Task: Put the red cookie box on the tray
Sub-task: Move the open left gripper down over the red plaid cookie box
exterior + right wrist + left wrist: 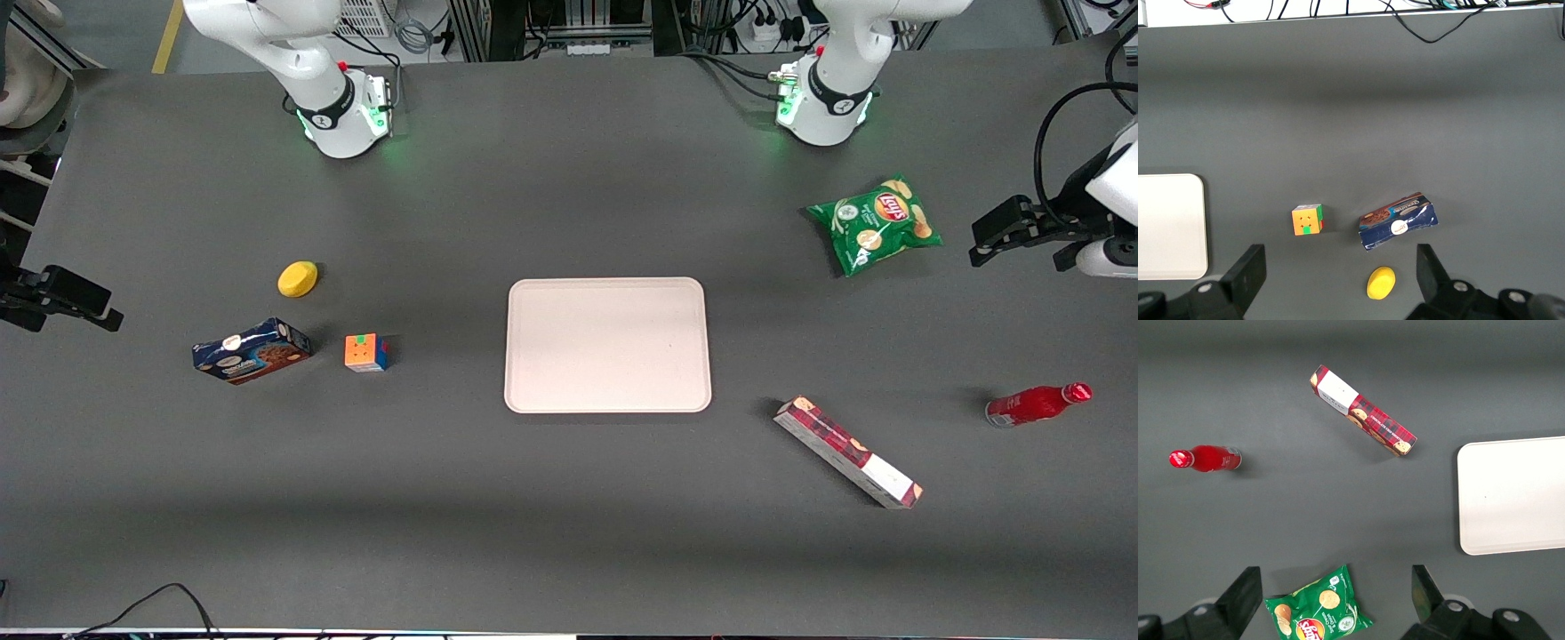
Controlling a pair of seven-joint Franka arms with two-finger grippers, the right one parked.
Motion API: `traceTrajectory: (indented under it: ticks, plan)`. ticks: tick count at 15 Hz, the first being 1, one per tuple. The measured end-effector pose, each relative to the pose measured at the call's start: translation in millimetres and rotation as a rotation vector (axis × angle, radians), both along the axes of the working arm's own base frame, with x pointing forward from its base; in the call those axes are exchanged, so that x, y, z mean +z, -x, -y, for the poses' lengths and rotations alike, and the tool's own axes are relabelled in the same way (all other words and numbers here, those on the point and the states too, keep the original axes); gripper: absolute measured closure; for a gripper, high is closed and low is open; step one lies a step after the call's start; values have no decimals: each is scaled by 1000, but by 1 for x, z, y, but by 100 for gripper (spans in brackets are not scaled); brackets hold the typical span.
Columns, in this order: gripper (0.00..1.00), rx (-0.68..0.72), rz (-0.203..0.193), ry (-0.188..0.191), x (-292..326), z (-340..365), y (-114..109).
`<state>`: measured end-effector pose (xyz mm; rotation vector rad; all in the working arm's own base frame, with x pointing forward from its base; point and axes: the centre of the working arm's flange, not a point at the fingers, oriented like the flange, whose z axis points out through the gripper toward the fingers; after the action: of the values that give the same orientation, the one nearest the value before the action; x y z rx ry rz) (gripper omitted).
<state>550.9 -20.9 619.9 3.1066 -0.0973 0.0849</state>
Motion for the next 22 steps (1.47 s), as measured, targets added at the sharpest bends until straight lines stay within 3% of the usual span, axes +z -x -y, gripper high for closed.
traceTrajectory:
  ticks: [13,18,22]
  plan:
    - [0,0,-31,8,-20,2,-10]
    - [0,1,-22,2,-65,14,-42]
    - [0,150,-30,14,-123,25,-73]
